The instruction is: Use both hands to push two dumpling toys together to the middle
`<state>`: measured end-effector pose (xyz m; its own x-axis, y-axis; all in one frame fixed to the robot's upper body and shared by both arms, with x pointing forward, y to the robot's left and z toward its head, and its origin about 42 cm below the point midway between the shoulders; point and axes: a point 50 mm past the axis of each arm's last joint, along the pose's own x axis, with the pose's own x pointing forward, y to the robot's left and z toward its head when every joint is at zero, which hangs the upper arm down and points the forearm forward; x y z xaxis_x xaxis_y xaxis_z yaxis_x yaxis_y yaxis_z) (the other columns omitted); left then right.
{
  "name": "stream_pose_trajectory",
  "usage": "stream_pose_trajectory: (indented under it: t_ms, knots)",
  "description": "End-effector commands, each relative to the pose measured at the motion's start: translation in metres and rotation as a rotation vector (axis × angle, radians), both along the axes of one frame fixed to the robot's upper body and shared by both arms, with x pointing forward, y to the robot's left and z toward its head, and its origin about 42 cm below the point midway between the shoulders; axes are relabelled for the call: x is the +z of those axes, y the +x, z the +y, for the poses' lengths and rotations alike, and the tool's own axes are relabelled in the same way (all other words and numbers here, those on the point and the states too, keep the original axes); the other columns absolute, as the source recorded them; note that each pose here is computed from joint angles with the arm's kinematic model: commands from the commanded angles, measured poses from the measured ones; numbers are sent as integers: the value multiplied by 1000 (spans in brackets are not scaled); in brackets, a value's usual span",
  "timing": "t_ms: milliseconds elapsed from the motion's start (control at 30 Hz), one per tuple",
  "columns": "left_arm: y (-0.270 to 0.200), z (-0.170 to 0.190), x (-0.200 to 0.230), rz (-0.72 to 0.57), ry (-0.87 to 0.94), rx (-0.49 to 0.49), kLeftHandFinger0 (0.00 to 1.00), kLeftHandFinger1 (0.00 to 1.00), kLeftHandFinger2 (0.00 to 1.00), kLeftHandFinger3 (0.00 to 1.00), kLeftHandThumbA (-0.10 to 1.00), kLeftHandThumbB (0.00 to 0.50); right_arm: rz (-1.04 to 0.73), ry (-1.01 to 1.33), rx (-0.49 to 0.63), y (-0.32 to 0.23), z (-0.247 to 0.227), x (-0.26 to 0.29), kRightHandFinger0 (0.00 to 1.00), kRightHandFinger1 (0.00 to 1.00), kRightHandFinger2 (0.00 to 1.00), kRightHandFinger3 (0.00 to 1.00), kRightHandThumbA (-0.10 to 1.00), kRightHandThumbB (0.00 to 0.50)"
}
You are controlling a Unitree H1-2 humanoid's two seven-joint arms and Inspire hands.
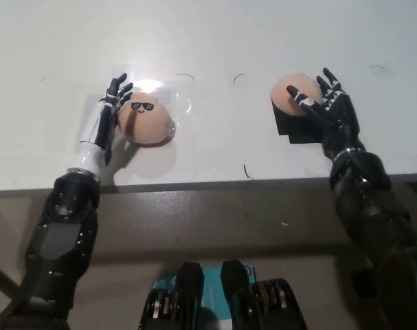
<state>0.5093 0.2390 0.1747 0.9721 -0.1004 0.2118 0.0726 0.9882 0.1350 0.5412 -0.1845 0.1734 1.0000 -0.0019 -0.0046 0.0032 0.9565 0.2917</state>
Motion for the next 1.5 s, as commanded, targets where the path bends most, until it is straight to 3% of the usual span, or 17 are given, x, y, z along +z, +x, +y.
stream_pose_trajectory:
  t_ms: [0,67,167,300,400,533,633,833,933,1133,1367,1467]
  knots:
    - [11,-19,28,-94,-15,-19,1000,1000,1000,1000,1000,299,-54,18,34,5,27,17,1000,1000,1000,1000,1000,167]
    - [13,-26,30,-91,-24,-25,1000,1000,1000,1000,1000,321,-57,27,47,5,34,19,1000,1000,1000,1000,1000,159]
    - [15,-36,33,-86,14,-24,1000,1000,1000,1000,1000,314,-80,40,90,4,46,22,1000,1000,1000,1000,1000,98]
    - [15,-47,35,-96,19,-41,1000,1000,1000,1000,1000,301,-81,36,99,3,58,23,1000,1000,1000,1000,1000,115]
    - [15,-52,34,-86,17,-41,1000,1000,1000,1000,1000,336,-68,60,103,2,67,23,1000,1000,1000,1000,1000,131]
    - [16,-59,33,-77,13,-44,1000,1000,1000,1000,1000,323,-60,67,115,0,77,22,1000,1000,1000,1000,1000,168]
    - [17,-66,32,-67,11,-43,1000,1000,1000,1000,1000,320,-65,79,150,-3,85,20,1000,1000,1000,1000,1000,156]
    - [19,-79,34,-64,18,-44,1000,1000,1000,1000,1000,365,-71,84,155,-6,99,20,1000,1000,1000,1000,1000,148]
    - [19,-84,35,-70,26,-52,1000,1000,1000,1000,1000,335,-68,101,171,-8,107,21,1000,1000,1000,1000,1000,142]
    - [20,-91,38,-71,16,-68,1000,1000,1000,1000,1000,353,-60,135,173,-9,114,21,1000,1000,1000,1000,1000,172]
    - [20,-98,36,-55,10,-79,1000,1000,1000,1000,1000,396,-49,175,186,-12,121,19,1000,1000,1000,1000,1000,169]
    - [20,-100,35,-56,10,-85,1000,1000,1000,1000,1000,388,-52,169,189,-13,123,18,1000,1000,1000,1000,1000,157]
